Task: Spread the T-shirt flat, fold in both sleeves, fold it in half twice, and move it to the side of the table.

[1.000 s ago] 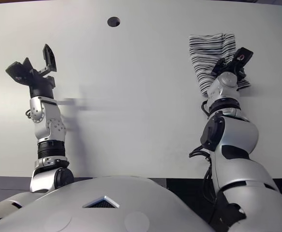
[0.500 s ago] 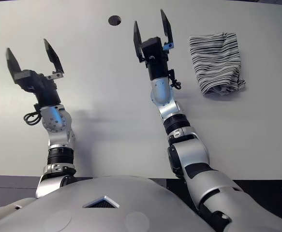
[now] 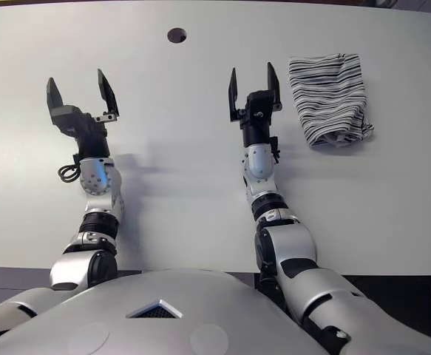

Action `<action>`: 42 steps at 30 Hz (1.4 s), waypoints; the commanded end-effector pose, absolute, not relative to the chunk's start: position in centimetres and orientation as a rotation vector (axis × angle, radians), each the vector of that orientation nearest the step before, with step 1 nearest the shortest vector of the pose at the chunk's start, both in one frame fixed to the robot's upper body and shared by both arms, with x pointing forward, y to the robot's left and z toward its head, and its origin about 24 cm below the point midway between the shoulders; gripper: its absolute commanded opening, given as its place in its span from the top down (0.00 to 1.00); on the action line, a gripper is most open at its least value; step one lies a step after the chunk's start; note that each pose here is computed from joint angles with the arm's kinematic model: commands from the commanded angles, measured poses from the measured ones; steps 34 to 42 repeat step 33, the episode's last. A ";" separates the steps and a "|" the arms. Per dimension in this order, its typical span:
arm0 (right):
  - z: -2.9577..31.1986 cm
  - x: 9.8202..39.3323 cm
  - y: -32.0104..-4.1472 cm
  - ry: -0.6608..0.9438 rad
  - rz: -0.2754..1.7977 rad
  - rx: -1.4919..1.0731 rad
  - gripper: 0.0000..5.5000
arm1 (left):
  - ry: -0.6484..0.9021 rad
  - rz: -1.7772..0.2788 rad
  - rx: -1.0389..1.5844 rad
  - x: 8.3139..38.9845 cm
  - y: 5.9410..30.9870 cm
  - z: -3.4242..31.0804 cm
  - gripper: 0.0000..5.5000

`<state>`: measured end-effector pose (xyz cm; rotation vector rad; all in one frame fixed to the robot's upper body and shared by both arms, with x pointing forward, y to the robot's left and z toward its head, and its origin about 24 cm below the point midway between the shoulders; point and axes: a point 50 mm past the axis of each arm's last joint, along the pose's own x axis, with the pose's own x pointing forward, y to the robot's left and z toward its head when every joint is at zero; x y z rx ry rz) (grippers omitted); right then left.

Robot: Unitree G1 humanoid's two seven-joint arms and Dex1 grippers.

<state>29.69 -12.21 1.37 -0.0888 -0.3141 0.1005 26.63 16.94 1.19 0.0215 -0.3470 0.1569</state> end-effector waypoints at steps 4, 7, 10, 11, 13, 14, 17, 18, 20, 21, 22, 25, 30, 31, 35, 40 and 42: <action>0.8 28.4 -13.5 -0.350 0.048 -0.121 0.33 | -0.230 0.118 0.104 24.3 16.3 -2.0 0.08; 0.8 28.1 -13.1 -0.363 0.045 -0.122 0.33 | -0.267 0.095 0.099 24.1 15.9 -1.7 0.16; 0.7 27.3 -12.8 -0.376 0.042 -0.105 0.33 | -0.292 0.125 0.094 23.5 16.0 -1.5 0.26; 0.7 26.9 -12.7 -0.391 0.043 -0.097 0.33 | -0.297 0.142 0.089 23.1 16.0 -1.5 0.26; 0.9 26.3 -12.6 -0.413 0.041 -0.084 0.33 | -0.304 0.161 0.079 22.3 15.9 -1.5 0.26; 1.0 25.8 -12.5 -0.425 0.048 -0.087 0.33 | -0.306 0.166 0.074 21.9 15.8 -1.4 0.26; 0.9 24.7 -12.1 -0.427 0.056 -0.080 0.33 | -0.296 0.176 0.060 20.9 15.5 -1.3 0.26; 0.9 24.2 -11.9 -0.424 0.065 -0.074 0.33 | -0.288 0.186 0.055 20.4 15.4 -1.3 0.26; 0.8 22.8 -11.6 -0.412 0.087 -0.092 0.33 | -0.258 0.210 0.029 19.2 15.5 -1.3 0.26; 0.8 22.1 -11.7 -0.405 0.092 -0.109 0.33 | -0.252 0.208 0.011 18.5 15.4 -1.1 0.26; 0.8 21.6 -11.8 -0.398 0.092 -0.121 0.33 | -0.247 0.203 0.000 18.1 15.4 -1.0 0.26; 1.4 20.5 -13.0 -0.385 0.047 -0.165 0.24 | -0.228 0.225 -0.014 17.1 15.8 -0.5 0.18; 2.2 17.9 -13.0 -0.339 -0.018 -0.182 0.19 | -0.200 0.219 0.066 15.9 16.1 0.1 0.14; 2.0 17.3 -12.7 -0.321 -0.023 -0.185 0.19 | -0.195 0.215 0.080 15.4 16.0 0.0 0.14; 1.5 16.3 -12.4 -0.286 -0.039 -0.200 0.19 | -0.190 0.211 0.102 14.7 15.9 -0.2 0.14; 1.5 16.3 -12.4 -0.286 -0.039 -0.200 0.19 | -0.190 0.211 0.102 14.7 15.9 -0.2 0.14; 1.5 16.3 -12.4 -0.286 -0.039 -0.200 0.19 | -0.190 0.211 0.102 14.7 15.9 -0.2 0.14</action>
